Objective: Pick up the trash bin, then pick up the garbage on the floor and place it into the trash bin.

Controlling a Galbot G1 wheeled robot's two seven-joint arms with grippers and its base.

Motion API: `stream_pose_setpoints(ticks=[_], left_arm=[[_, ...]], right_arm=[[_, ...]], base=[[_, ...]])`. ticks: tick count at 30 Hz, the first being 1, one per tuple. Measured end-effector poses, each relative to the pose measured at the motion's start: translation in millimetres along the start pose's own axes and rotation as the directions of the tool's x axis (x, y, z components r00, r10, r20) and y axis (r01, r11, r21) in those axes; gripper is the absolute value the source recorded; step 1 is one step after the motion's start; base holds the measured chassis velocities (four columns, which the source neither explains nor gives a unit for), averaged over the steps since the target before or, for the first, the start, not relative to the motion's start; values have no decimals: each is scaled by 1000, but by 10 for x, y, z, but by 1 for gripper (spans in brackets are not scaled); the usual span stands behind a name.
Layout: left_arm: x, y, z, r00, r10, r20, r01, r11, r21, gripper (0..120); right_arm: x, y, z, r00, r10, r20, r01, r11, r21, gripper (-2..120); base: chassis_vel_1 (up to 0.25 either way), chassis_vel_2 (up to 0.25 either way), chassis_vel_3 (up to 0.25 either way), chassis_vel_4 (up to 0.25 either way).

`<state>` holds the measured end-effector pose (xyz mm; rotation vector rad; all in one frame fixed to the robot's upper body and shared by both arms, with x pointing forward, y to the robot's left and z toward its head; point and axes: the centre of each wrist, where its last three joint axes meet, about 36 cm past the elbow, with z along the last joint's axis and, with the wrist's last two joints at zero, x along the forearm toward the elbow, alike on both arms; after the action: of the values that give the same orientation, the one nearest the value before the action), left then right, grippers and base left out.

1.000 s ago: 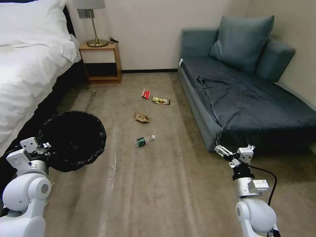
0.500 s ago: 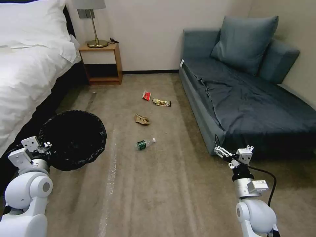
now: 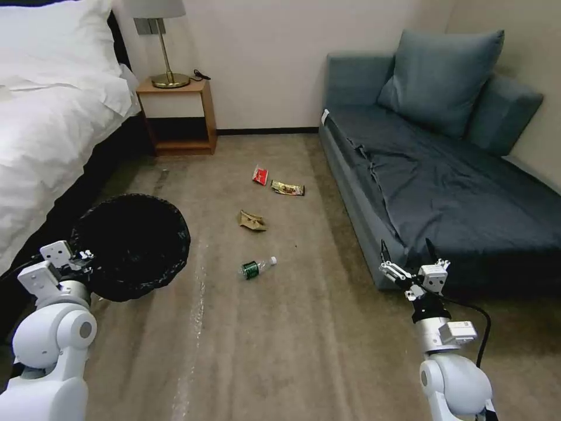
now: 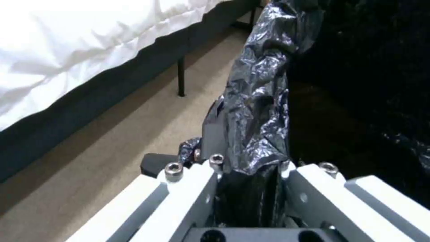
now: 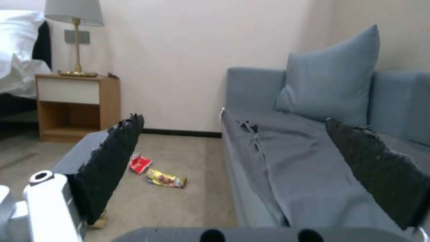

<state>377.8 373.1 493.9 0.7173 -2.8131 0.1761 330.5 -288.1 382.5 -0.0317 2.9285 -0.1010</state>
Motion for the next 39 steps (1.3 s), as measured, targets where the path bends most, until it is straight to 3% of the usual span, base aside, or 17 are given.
stream_pose_setpoints(ticks=[19,39], left_arm=[[4,15,46,1000,-3,-4,3,1000,-2,2],[-16,78,-18,1000,-6,28,6,1000,5,2]], right_arm=[[39,20,26,1000,-7,-3,7,1000,2,100],[10,115,-9,999,-34,-15,34,999,0,100]], base=[[-112,110,114,-121],[-133,137,137,-137]])
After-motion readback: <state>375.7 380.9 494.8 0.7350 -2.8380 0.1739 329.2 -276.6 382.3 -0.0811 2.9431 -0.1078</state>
